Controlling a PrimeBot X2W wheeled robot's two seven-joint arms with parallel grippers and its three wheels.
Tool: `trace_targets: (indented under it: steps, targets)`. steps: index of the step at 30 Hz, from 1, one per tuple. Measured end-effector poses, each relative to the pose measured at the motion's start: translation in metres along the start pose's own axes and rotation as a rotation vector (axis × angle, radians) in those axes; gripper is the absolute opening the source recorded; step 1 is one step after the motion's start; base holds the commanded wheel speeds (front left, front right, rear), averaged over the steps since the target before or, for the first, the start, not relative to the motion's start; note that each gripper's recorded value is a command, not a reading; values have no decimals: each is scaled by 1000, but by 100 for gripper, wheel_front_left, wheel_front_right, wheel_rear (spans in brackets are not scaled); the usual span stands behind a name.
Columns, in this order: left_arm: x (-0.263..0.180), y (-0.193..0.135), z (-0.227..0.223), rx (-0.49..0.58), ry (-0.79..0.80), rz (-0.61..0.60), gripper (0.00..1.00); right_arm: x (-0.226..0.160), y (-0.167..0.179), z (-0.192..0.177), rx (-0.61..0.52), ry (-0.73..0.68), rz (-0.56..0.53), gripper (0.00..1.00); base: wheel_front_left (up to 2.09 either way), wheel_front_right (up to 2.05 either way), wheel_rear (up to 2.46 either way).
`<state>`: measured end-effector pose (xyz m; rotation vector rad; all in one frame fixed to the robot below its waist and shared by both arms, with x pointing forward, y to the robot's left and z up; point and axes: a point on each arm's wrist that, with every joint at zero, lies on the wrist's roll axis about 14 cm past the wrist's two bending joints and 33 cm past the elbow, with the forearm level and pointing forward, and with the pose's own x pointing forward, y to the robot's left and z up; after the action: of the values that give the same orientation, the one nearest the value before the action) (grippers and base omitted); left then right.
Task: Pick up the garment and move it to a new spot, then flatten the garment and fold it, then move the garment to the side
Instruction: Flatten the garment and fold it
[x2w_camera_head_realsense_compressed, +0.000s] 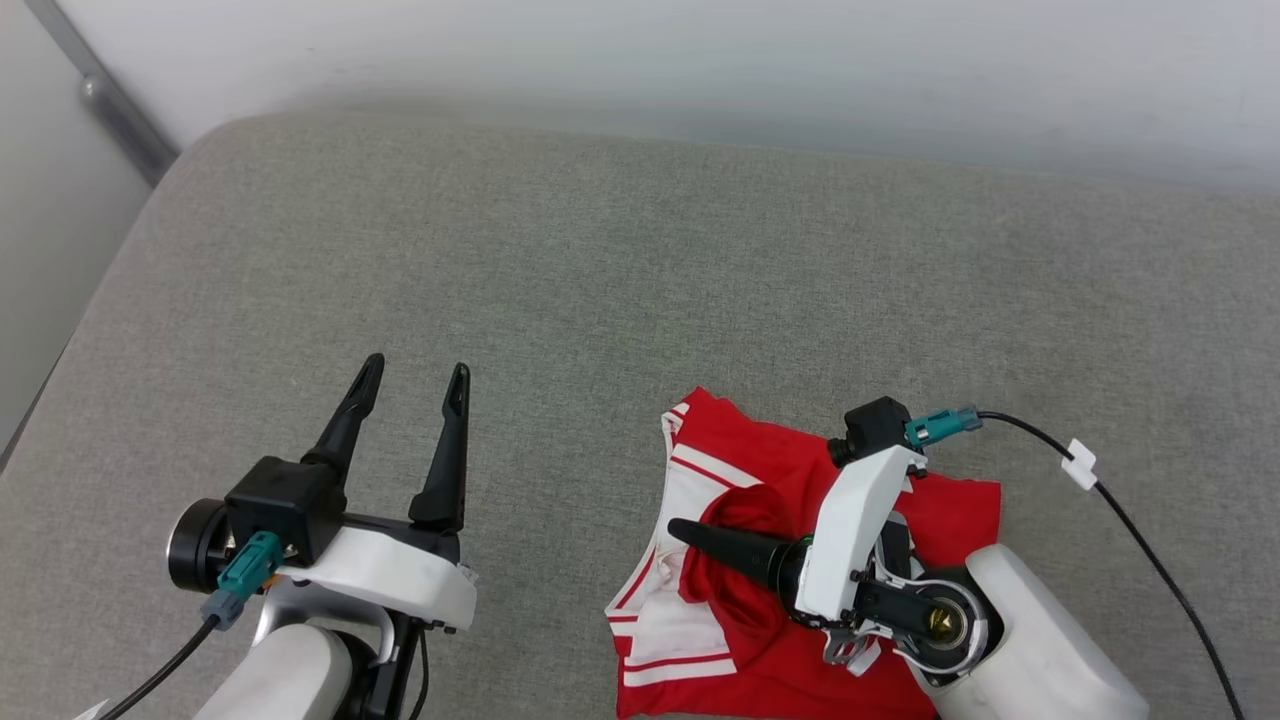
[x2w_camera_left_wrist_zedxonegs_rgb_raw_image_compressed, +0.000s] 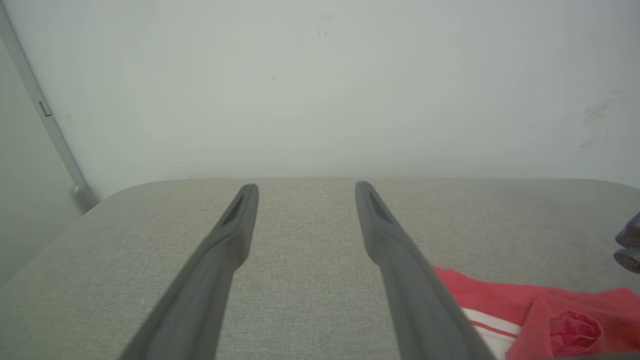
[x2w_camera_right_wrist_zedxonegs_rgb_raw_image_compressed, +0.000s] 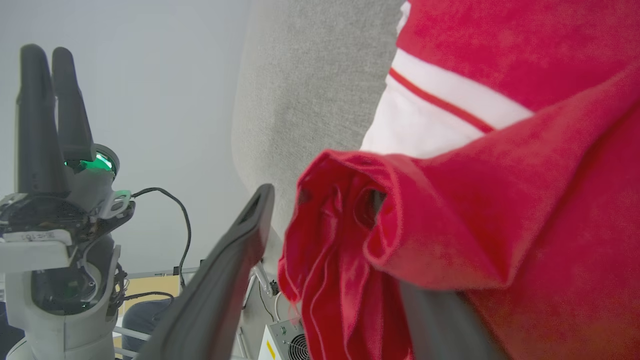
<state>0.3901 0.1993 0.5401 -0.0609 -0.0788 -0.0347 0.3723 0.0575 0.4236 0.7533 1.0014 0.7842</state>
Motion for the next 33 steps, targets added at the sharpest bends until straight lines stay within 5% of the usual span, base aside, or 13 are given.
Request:
trace_targets:
  steps: [9,14,25,33]
  targets:
    - [-2,-8,3,-10,-10,-20,100,-27,6,16,-382,-13,-89,100,0,0,0]
    - [-4,-15,4,-14,-14,-39,100,-64,-26,30,-497,-85,-238,100,0,0,0]
    - [-5,-31,2,-26,-1,-75,100,-191,-82,81,-630,-519,-609,100,0,0,0]
    - [-11,-28,-4,-24,18,-57,100,-243,-51,90,-700,-894,-638,100,0,0,0]
